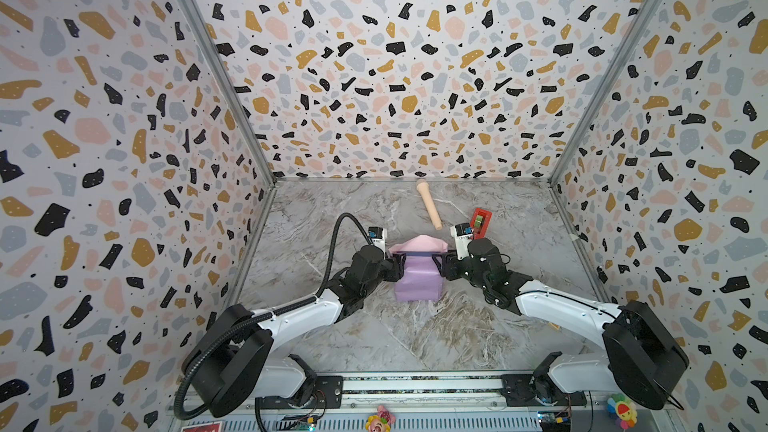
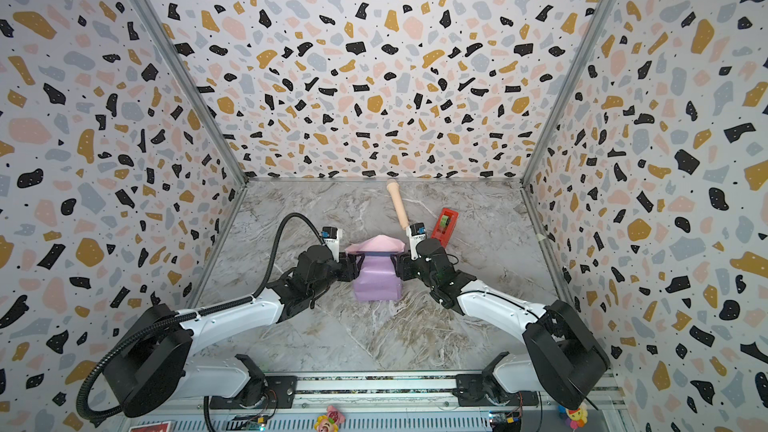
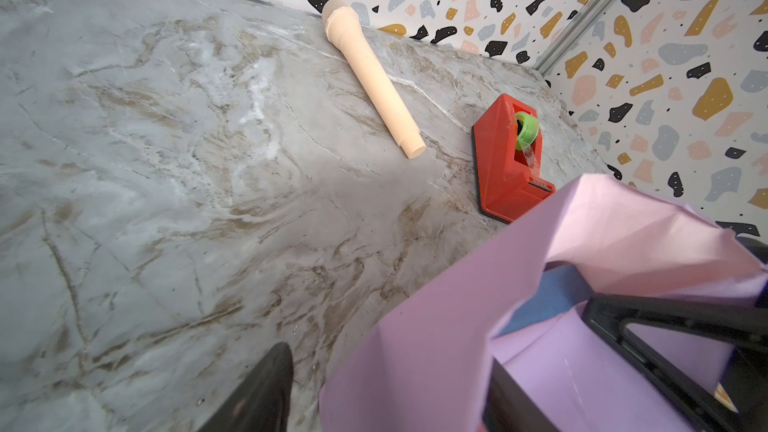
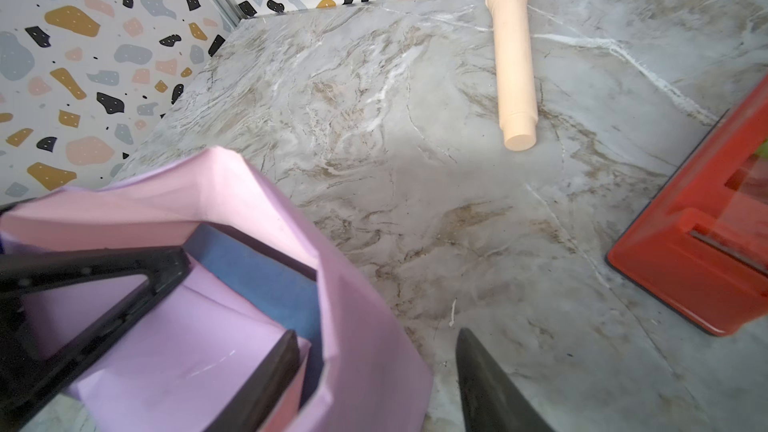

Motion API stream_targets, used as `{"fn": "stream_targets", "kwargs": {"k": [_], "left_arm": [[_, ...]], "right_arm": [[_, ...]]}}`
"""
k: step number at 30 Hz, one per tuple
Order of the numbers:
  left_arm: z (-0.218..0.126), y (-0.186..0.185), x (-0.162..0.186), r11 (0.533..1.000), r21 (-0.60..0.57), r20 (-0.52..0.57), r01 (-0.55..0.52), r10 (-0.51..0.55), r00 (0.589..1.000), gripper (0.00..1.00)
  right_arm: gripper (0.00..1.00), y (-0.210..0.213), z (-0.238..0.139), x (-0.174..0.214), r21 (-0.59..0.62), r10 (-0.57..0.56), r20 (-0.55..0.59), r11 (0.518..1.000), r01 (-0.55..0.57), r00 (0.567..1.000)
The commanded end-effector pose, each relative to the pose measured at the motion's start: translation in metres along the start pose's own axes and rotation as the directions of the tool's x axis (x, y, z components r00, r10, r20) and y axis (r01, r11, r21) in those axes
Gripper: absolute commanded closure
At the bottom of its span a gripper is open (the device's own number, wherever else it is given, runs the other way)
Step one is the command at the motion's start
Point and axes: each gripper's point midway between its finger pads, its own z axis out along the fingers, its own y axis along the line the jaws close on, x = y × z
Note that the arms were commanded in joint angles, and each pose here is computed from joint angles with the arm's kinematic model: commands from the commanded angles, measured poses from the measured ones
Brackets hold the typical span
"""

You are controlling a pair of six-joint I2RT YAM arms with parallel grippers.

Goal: Wrap the gift box in paper

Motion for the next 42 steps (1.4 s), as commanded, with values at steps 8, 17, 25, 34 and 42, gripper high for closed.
{"fn": "stream_targets", "kwargs": {"k": [8,17,25,34,42], "left_arm": [[0.000,0.002,-0.017,0.993,-0.086,0.031,-0.078,0.080,0.996,0.56],[-0.003,-0.007,-0.024,0.974,-0.166,0.024,-0.154,0.160,0.987,0.69],[0.003,-0.014,-0.019,0.973,-0.160,0.010,-0.166,0.169,0.986,0.80],[0.005,-0.019,-0.022,0.972,-0.169,0.017,-0.165,0.171,0.985,0.90],[0.006,-0.021,-0.023,0.973,-0.165,0.017,-0.164,0.169,0.986,1.00]], "right_arm": [[0.44,-0.009,0.001,0.019,0.041,-0.033,-0.091,0.998,0.037,0.995],[0.49,-0.013,0.000,0.000,0.115,-0.082,-0.087,0.989,0.092,0.993],[0.63,-0.010,0.003,-0.005,0.155,-0.117,-0.101,0.979,0.132,0.988],[0.78,-0.008,0.005,-0.009,0.198,-0.140,-0.110,0.967,0.160,0.984],[0.88,-0.004,0.006,-0.010,0.189,-0.130,-0.102,0.971,0.147,0.986]]}}
